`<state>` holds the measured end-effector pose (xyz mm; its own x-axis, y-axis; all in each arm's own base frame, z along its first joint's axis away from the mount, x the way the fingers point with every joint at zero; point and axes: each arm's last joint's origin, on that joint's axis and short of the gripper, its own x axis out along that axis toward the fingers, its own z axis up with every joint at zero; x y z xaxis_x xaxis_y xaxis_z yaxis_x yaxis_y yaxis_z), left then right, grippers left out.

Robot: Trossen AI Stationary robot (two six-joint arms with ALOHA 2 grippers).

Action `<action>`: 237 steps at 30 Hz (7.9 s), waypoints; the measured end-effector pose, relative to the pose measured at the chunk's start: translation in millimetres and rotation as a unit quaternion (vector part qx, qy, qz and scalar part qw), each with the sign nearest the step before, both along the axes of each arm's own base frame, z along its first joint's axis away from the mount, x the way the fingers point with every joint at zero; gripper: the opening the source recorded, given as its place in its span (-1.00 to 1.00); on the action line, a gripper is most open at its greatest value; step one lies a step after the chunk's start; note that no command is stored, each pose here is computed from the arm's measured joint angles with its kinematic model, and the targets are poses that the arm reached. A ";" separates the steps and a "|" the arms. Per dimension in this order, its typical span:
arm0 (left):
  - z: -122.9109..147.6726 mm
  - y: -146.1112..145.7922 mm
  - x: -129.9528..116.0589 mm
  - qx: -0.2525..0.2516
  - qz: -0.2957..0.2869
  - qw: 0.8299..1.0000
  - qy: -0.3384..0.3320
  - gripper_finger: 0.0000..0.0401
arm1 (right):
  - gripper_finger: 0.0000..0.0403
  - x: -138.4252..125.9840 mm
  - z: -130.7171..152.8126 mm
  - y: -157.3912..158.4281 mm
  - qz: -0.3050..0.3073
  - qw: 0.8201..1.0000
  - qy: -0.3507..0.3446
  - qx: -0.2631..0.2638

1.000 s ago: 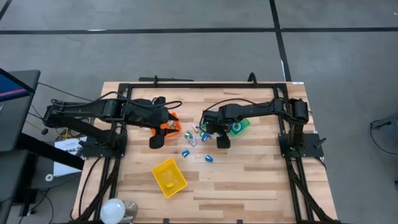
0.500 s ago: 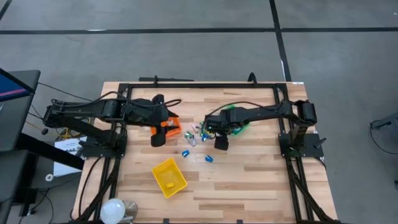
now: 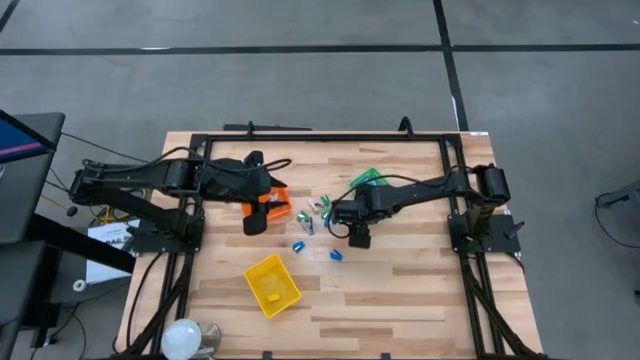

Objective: Pick and place Stapler, Stapler remover, tape
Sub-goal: Put the blue stapler into the yellow basket

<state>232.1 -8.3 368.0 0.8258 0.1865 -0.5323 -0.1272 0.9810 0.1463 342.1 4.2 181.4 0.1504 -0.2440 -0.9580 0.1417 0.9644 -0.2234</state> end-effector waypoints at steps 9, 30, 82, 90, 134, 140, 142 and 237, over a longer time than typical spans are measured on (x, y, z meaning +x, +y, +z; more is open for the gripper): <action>0.1 0.0 0.1 0.000 0.000 1.000 -0.001 -0.03 | 0.25 -2.7 -7.8 -0.1 -0.001 1.000 0.000 -0.006; 0.0 0.0 0.1 0.000 0.000 1.000 -0.001 -0.03 | -0.99 4.1 -6.2 -6.4 0.021 0.999 -0.028 -0.034; 1.4 -0.1 1.2 -0.001 0.000 1.000 -0.010 -0.03 | -1.00 19.7 -3.1 11.1 0.108 0.981 -0.048 0.151; 1.4 -0.1 1.2 -0.001 0.000 1.000 -0.010 -0.03 | -1.00 23.1 11.5 19.8 0.067 0.987 -0.075 0.122; 1.5 -0.1 1.1 -0.001 0.000 1.000 -0.010 -0.03 | 0.33 -1.7 -37.4 0.9 0.005 0.992 -0.046 0.120; 1.5 -0.1 1.1 -0.001 0.000 1.000 -0.010 -0.03 | 0.10 -1.1 -37.2 -6.3 -0.005 0.991 -0.050 0.123; 1.5 -0.1 1.1 -0.001 0.000 1.000 -0.010 -0.03 | -0.03 -1.1 -37.2 -7.8 -0.006 0.991 -0.050 0.126; 59.4 -4.6 23.2 -0.077 -0.043 0.936 -0.340 0.01 | -0.75 -38.7 238.2 -2.9 0.161 0.683 -0.709 0.073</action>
